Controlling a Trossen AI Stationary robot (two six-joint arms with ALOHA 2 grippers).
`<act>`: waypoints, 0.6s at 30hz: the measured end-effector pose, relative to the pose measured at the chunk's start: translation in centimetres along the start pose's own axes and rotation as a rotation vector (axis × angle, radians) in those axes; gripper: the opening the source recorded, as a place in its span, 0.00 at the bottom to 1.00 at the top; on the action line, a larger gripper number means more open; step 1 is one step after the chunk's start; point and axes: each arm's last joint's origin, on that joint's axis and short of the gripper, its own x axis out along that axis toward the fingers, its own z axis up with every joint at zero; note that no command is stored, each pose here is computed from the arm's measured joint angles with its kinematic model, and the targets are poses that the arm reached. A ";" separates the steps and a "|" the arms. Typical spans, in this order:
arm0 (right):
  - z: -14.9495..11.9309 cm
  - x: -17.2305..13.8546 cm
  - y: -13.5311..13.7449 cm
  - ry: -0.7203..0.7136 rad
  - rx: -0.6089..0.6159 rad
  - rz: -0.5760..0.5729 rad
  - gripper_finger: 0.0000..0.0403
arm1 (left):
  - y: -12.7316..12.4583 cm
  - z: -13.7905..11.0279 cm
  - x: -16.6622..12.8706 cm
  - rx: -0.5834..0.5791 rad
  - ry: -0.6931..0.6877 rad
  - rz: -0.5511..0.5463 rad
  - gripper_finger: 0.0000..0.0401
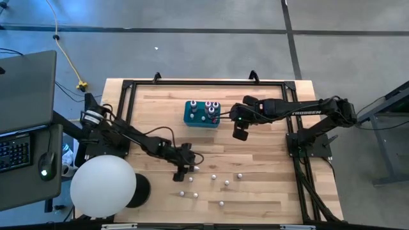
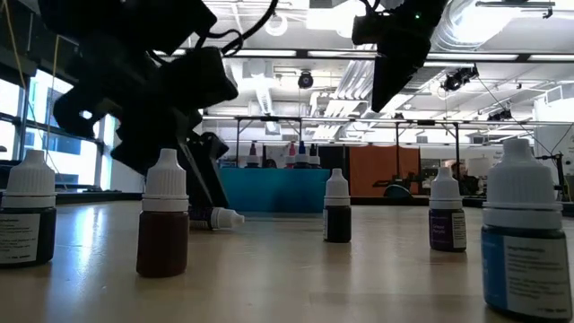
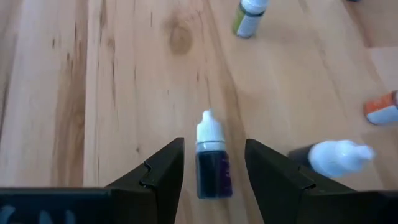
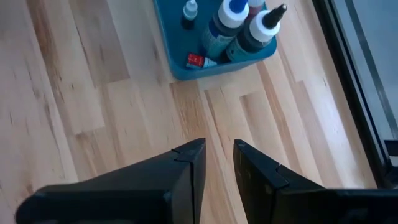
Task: Pick & Place food coloring
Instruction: Put the purple food coloring bottle into the blue bin
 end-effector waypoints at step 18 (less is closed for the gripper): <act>0.1 0.0 0.1 -0.009 -0.048 0.027 0.18 | 0.2 -0.7 1.0 -0.067 0.025 0.024 0.42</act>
